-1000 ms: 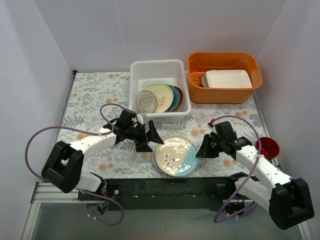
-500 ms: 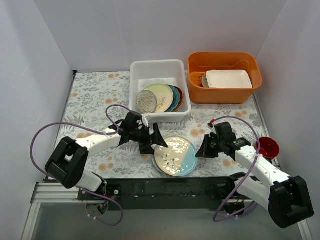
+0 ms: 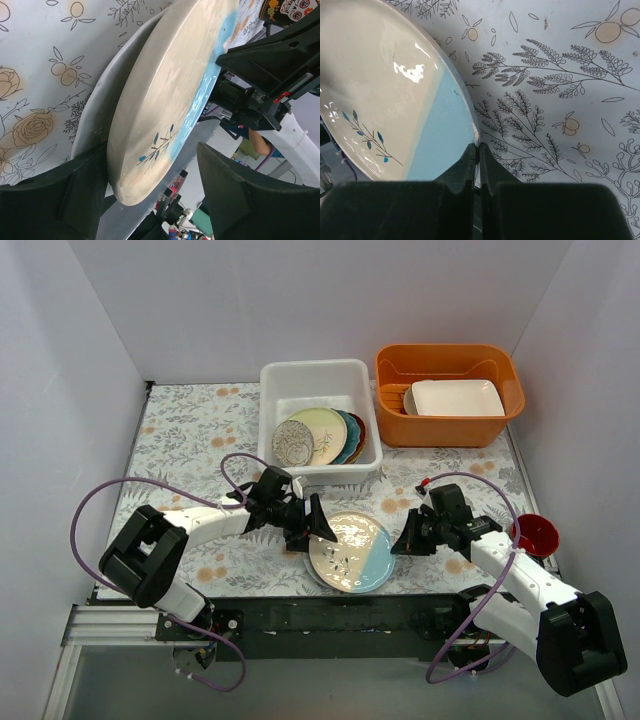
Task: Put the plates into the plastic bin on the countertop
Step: Pick up the plate from the corner of the board.
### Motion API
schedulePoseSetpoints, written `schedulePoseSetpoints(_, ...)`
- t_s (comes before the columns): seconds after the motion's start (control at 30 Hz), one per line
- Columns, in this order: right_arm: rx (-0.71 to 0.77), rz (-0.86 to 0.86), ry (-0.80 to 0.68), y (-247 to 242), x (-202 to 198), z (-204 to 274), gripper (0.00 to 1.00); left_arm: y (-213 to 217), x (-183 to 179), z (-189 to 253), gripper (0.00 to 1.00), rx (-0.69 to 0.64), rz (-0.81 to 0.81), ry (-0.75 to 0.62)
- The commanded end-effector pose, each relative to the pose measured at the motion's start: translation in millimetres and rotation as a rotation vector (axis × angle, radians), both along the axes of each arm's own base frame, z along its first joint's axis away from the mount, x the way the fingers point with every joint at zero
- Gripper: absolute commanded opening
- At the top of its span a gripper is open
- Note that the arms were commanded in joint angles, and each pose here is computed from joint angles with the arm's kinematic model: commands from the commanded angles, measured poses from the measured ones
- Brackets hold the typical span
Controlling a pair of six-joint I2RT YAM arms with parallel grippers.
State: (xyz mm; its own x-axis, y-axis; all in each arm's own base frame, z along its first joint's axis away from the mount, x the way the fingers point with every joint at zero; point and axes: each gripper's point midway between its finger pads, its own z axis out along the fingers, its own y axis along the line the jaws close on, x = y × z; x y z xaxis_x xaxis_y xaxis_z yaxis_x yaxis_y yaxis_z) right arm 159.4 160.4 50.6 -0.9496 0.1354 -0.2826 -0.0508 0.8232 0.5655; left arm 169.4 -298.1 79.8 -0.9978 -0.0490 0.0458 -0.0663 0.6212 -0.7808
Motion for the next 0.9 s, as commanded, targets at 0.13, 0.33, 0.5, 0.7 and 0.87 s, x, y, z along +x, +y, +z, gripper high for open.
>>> schedulePoseSetpoints(0.13,0.022,0.019,0.004,3.8,-3.4,1.6,0.04,-11.8,1.5,8.9,0.60,-0.025,-0.025,-0.029)
schedulePoseSetpoints(0.33,0.041,0.022,-0.002,5.7,-4.6,5.4,0.04,-19.2,-2.1,6.7,0.42,-0.020,-0.046,-0.021)
schedulePoseSetpoints(0.5,0.053,0.023,-0.005,7.1,-5.3,7.2,0.04,-19.1,-3.9,5.8,0.18,-0.016,-0.047,-0.021)
schedulePoseSetpoints(0.7,0.061,0.027,-0.012,8.0,-5.2,9.3,0.04,-16.8,-5.0,7.0,0.00,-0.011,-0.035,-0.027)
schedulePoseSetpoints(0.87,0.062,0.028,-0.016,8.3,-4.9,10.7,0.03,-15.7,-4.6,6.9,0.00,-0.003,-0.036,-0.033)
